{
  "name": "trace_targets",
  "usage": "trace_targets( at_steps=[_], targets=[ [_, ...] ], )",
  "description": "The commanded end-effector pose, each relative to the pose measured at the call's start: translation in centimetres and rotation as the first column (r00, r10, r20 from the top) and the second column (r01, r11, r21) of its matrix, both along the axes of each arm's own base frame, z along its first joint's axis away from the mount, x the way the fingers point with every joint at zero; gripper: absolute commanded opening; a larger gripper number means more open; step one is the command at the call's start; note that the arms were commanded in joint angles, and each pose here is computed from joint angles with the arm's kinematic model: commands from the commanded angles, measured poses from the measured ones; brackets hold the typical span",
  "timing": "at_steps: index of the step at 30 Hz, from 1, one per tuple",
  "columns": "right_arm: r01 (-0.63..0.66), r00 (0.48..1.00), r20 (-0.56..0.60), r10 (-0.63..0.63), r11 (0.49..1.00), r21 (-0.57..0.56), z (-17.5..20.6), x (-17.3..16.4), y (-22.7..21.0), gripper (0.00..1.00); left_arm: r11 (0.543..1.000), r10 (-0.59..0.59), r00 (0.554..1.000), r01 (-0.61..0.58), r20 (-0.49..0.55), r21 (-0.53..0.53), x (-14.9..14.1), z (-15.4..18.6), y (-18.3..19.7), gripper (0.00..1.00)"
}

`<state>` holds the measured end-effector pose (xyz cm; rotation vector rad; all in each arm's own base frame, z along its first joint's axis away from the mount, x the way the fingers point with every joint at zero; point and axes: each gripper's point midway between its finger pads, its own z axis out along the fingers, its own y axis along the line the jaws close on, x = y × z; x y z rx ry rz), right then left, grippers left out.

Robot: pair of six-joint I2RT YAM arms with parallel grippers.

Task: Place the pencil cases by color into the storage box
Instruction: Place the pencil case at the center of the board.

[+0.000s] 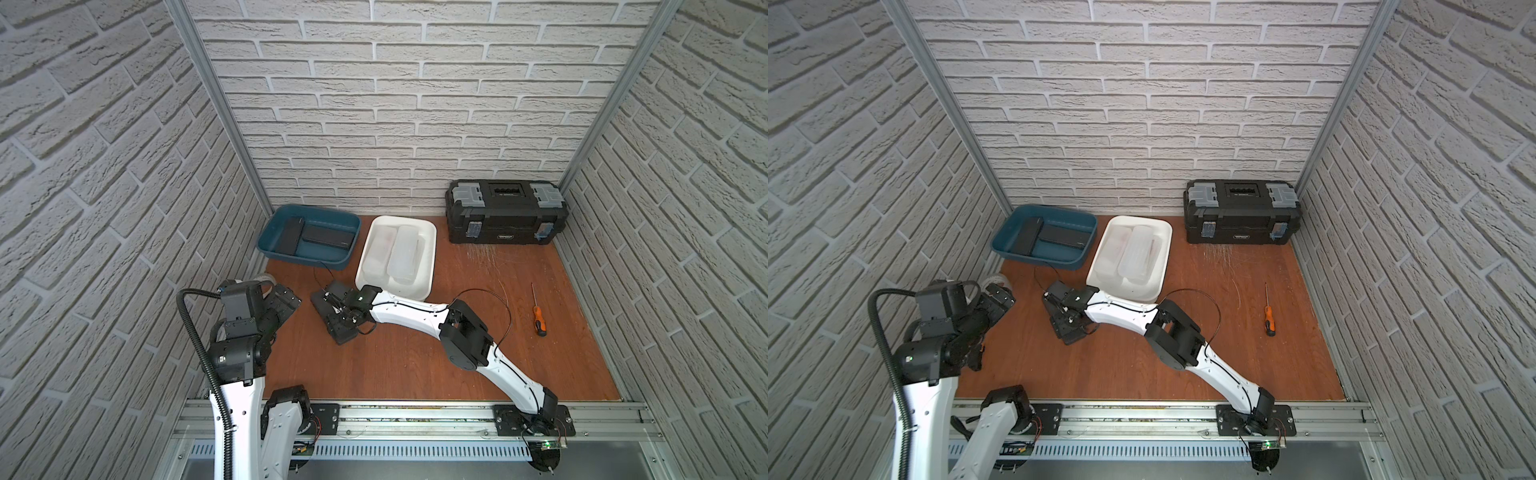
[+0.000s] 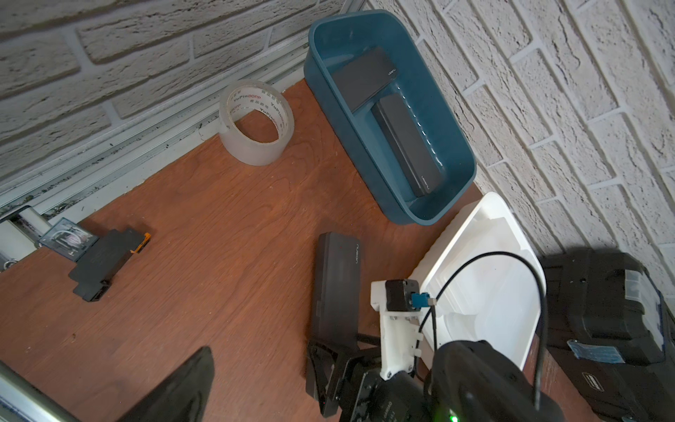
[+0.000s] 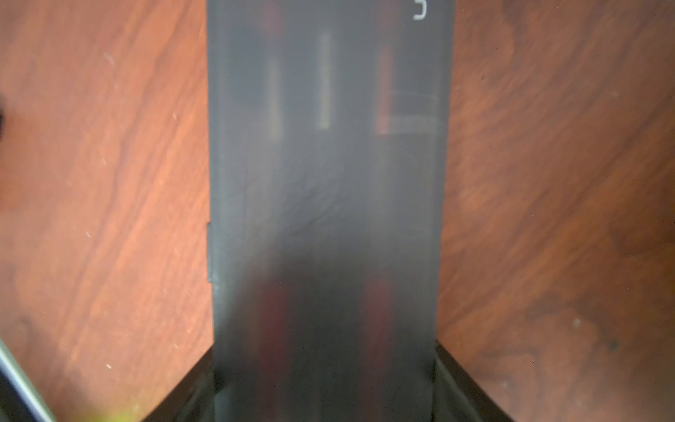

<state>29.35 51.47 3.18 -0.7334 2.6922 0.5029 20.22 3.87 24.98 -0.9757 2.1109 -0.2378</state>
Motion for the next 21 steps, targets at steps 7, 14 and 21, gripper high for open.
trace_targets(
  at_steps=[7, 14, 21],
  targets=[
    [-0.005, 1.0, -0.014, 0.005, 0.999, 0.047, -0.4, 0.2, 0.9, 0.91, 1.0, 0.018, 1.0, -0.018, -0.015, 0.012, -0.4, -0.1, 0.4, 0.98],
    [-0.01, 0.997, 0.077, -0.001, 0.989, 0.149, 5.8, 0.1, -0.4, 0.93, 0.999, -0.002, 0.999, 0.004, -0.051, 0.05, -1.0, 0.6, 0.5, 0.98],
    [-0.006, 0.99, 0.138, -0.024, 0.976, 0.216, 10.8, -2.4, -5.1, 0.93, 0.997, -0.021, 0.996, 0.028, -0.085, 0.075, -1.4, 1.1, 0.6, 0.98]
  ],
)
